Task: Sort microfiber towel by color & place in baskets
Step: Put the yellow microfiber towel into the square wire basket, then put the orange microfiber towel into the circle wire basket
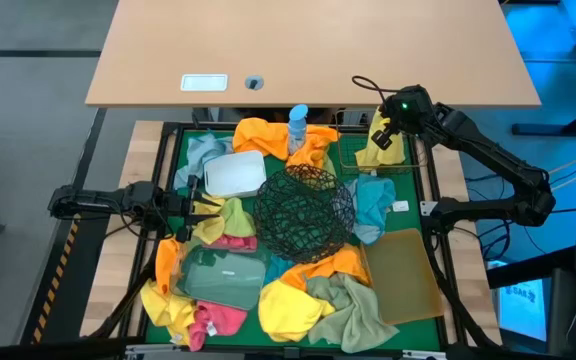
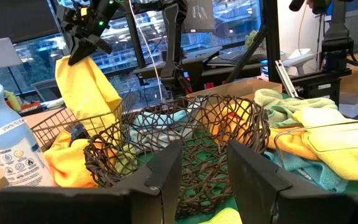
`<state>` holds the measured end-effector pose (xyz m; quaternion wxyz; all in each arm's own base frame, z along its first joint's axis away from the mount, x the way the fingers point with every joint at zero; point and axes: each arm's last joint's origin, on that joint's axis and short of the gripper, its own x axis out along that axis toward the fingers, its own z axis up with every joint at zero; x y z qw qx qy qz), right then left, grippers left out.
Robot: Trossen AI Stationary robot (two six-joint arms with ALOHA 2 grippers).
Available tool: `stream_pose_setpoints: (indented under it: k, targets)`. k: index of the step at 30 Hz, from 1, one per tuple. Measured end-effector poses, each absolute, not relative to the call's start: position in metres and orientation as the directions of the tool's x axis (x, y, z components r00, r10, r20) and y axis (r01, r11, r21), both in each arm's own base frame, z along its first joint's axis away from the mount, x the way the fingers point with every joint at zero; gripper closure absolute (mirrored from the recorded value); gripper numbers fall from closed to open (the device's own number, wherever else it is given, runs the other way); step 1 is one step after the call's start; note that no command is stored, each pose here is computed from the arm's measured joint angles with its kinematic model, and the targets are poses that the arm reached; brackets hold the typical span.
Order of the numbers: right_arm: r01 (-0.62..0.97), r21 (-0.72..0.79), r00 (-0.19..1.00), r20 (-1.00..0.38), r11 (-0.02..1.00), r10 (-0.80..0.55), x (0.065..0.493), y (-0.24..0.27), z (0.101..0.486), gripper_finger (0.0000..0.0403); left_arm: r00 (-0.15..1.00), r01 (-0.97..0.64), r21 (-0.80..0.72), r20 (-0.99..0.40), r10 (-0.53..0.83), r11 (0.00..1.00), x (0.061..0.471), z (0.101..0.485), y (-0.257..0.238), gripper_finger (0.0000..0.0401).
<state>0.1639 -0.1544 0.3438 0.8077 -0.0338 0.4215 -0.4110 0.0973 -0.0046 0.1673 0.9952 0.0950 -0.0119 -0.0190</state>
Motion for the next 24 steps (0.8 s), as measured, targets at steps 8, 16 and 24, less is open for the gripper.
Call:
stream_pose_setpoints:
  k: [8,16,24]
  targets:
    - [0.639,-0.412,0.291,-0.653,0.650,-0.699,0.163,-0.154,0.344,0.0257,0.999,0.036,0.190,0.020,-0.040,0.981,0.097,0.167,-0.005,0.0280]
    - [0.641,-0.417,0.283,-0.652,0.644,-0.704,0.163,-0.154,0.345,0.0191,0.999,0.036,0.190,0.020,-0.040,0.981,0.097,0.167,-0.005,0.0280]
    - [0.648,-0.140,0.515,-0.643,0.748,-0.567,0.165,-0.146,0.375,0.0185,0.999,0.036,0.190,0.020,-0.040,0.981,0.097,0.167,-0.005,0.0280]
